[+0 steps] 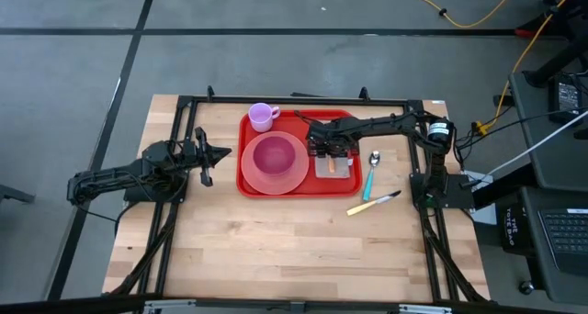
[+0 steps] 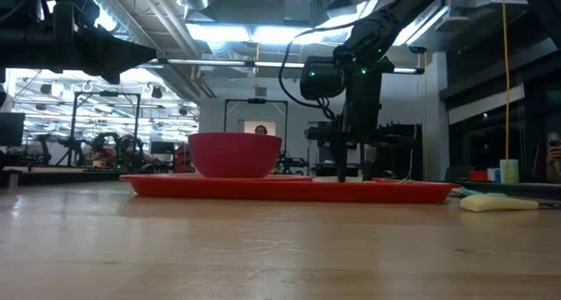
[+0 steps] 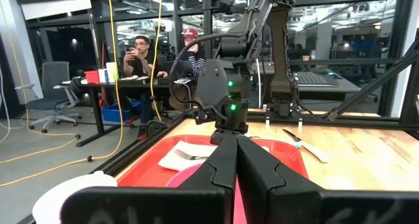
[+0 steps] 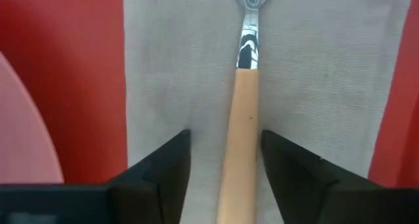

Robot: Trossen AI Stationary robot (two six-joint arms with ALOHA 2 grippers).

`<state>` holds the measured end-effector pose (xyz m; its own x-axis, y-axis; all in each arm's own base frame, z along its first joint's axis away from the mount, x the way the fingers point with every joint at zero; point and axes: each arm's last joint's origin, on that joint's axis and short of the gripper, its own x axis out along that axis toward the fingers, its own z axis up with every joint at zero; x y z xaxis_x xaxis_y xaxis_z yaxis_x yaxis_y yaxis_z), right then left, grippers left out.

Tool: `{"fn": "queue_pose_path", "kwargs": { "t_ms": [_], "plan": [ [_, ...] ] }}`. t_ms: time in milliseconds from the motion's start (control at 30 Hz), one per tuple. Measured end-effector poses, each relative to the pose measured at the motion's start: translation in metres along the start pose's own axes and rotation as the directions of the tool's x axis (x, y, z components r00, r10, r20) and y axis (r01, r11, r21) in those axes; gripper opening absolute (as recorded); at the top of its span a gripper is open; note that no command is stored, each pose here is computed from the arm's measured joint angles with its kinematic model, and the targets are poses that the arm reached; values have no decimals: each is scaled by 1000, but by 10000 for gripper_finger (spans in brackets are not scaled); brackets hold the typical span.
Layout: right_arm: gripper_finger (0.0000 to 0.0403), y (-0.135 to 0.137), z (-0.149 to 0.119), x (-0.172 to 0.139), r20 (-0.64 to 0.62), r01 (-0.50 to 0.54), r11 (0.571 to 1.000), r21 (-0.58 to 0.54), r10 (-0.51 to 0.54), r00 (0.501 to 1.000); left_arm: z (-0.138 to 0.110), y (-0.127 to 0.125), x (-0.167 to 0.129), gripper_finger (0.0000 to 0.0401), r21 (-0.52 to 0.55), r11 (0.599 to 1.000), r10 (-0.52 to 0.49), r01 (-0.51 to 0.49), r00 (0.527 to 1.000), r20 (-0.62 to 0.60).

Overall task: Set up tray
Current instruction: Put the blue spoon on top of the brown napkin on the right side of the pink plate

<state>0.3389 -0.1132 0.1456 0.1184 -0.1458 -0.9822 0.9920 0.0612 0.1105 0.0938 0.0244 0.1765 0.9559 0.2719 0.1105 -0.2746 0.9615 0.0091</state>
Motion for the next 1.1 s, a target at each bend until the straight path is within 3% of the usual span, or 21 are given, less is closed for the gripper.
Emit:
{"fn": "queue_pose_path", "kwargs": {
  "t_ms": [400, 633, 933, 1100],
  "plan": [
    [205, 14, 9, -27, 8, 1, 1000, -25, -1, 1000, -1, 0, 0, 4, 0, 1000, 0, 0, 1000, -7],
    [206, 21, 12, -59, 70, 90, 994, -68, -86, 994, -2, 0, 0, 4, 1, 1000, -1, 1, 1000, -18],
    [201, 26, -17, -99, 57, 186, 971, -151, -179, 982, -2, 0, 0, 4, -16, 1000, -4, 3, 1000, -17],
    [201, 20, -40, -110, 76, 163, 968, -189, -151, 986, -4, -3, 0, 4, -81, 993, -91, 88, 995, -37]
  ]
}}
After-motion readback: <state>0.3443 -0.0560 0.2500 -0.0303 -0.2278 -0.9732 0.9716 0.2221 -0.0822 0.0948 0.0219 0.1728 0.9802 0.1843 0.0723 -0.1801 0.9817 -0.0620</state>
